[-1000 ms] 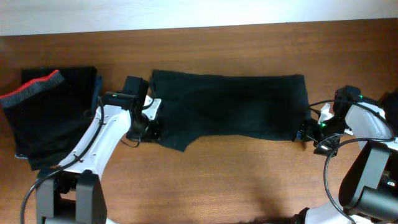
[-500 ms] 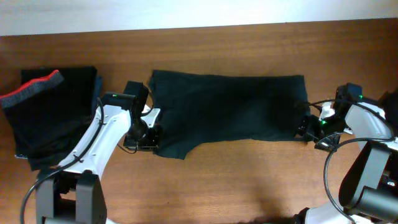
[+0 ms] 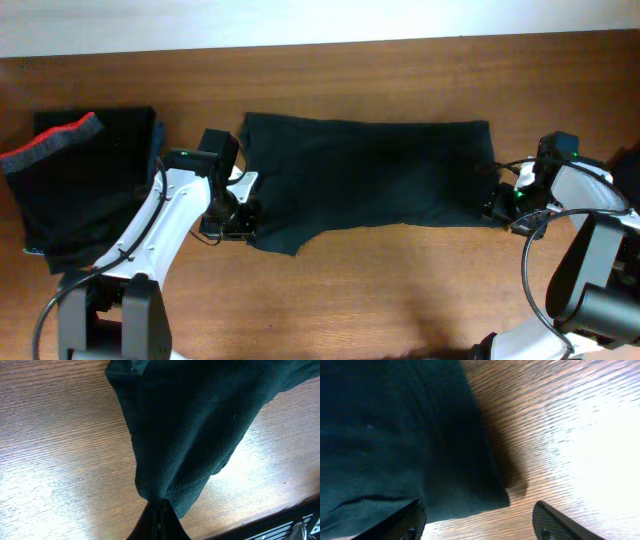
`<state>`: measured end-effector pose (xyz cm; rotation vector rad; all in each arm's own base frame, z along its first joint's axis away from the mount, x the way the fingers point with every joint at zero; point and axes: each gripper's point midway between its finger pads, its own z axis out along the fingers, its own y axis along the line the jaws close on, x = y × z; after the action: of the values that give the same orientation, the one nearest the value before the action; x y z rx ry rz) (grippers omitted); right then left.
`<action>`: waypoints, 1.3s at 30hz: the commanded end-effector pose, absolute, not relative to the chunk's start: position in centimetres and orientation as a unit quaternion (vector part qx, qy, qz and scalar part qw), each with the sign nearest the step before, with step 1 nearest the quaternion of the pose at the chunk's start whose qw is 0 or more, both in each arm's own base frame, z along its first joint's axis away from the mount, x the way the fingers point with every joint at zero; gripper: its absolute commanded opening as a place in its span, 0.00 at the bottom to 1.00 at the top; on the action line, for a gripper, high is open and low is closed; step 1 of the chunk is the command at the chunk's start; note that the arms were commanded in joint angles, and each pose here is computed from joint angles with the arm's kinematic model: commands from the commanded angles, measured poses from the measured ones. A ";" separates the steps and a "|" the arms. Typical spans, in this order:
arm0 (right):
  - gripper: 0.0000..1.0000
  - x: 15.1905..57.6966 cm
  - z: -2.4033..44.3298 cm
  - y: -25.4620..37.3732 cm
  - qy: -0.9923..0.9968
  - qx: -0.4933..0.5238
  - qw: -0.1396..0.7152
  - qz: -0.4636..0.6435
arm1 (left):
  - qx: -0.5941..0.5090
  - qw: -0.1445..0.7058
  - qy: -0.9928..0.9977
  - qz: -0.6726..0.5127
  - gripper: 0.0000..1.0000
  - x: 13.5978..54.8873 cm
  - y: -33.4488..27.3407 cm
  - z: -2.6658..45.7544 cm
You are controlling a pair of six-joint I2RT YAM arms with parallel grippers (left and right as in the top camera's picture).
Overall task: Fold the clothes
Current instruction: 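Grasp the shirt's right end with the right gripper and stretch it sideways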
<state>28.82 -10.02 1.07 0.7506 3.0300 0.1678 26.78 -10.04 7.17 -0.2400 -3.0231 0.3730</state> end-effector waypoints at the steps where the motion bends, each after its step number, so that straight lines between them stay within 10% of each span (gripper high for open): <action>1: 0.71 28.5 0.5 -10.7 0.971 0.236 0.000 0.032 | -0.082 0.031 -0.989 0.120 0.02 27.1 -10.1 7.5; 13: 0.58 27.8 -1.7 -10.2 0.970 0.237 -0.035 0.041 | -0.082 0.030 -0.989 0.121 0.02 27.2 -10.1 7.5; 23: 0.04 27.2 -1.7 -9.8 0.969 0.238 -0.049 0.047 | -0.082 0.030 -0.989 0.121 0.01 27.2 -10.1 7.5; 39: 0.04 28.4 2.8 -7.5 0.965 0.236 0.004 0.115 | -0.076 -0.064 -0.986 0.133 0.00 28.9 -10.4 11.4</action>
<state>27.87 -7.88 1.26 0.7579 3.0790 0.3380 28.25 -10.35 10.57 -0.2792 -3.1847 0.4287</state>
